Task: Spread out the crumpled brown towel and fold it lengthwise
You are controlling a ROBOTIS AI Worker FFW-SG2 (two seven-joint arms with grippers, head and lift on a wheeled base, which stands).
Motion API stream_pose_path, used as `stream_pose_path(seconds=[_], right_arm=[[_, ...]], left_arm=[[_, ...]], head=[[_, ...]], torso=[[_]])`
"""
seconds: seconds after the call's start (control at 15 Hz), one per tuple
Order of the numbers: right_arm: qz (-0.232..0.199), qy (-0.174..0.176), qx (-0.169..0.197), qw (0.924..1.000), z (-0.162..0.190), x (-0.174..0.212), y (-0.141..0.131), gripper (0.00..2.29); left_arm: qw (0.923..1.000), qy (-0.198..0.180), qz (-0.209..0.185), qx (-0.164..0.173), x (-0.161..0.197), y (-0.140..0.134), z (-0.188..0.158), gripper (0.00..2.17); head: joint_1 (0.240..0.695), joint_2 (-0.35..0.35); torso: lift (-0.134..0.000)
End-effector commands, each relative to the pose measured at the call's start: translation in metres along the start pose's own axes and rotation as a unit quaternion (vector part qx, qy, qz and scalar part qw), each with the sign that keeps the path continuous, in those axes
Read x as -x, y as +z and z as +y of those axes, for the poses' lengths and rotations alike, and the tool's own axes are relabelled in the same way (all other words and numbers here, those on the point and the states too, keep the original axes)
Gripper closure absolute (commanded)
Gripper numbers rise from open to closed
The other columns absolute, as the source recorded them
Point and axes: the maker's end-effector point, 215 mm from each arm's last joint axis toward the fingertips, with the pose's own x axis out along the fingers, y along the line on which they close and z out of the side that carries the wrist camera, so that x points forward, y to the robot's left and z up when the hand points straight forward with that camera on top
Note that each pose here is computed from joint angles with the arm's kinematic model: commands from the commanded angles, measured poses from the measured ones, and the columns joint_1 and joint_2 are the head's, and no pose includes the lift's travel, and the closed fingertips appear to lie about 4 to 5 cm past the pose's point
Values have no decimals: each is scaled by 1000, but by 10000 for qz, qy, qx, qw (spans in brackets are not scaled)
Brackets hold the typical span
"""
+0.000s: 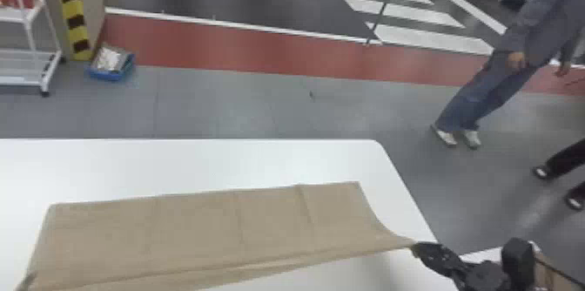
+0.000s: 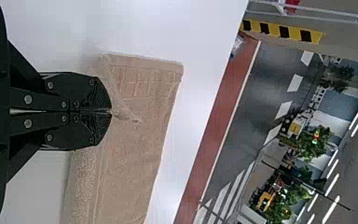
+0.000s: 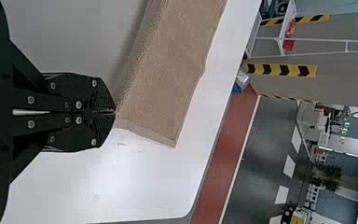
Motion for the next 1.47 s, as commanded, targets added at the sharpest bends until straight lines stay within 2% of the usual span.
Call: stream_pose_path(seconds=[0.0, 0.2, 0.4, 0.6, 0.8, 1.07, 1.4], right_arm=[[-20, -35, -45, 10000, -2, 4, 0, 1595], [-52, -53, -94, 9999, -11, -16, 19, 1595], [-90, -80, -118, 9999, -24, -52, 45, 1595], [-224, -192, -277, 9992, -49, -77, 74, 1595], [-290, -273, -391, 9984, -71, -96, 97, 1595], [-193, -254, -383, 9988, -76, -122, 103, 1595], [31, -258, -294, 9992, -71, -144, 92, 1595]], left_arm=[[10000, 47, -17, -40, -3, 4, 2, 1663], [9998, 87, -62, -182, -25, 24, -2, 1639], [9996, 143, 62, -243, -49, 37, 1, 1639], [9995, 206, -14, -252, -67, 53, 8, 1636], [9991, 232, -175, -299, -86, 80, 11, 1636], [9990, 261, -56, -346, -117, 92, 11, 1629], [9982, 270, 68, -525, -145, 92, 5, 1609]], head=[[695, -350], [695, -350], [695, -350], [695, -345], [695, -318], [695, -298], [695, -286]], torso=[[0], [0], [0], [0], [0], [0], [0]])
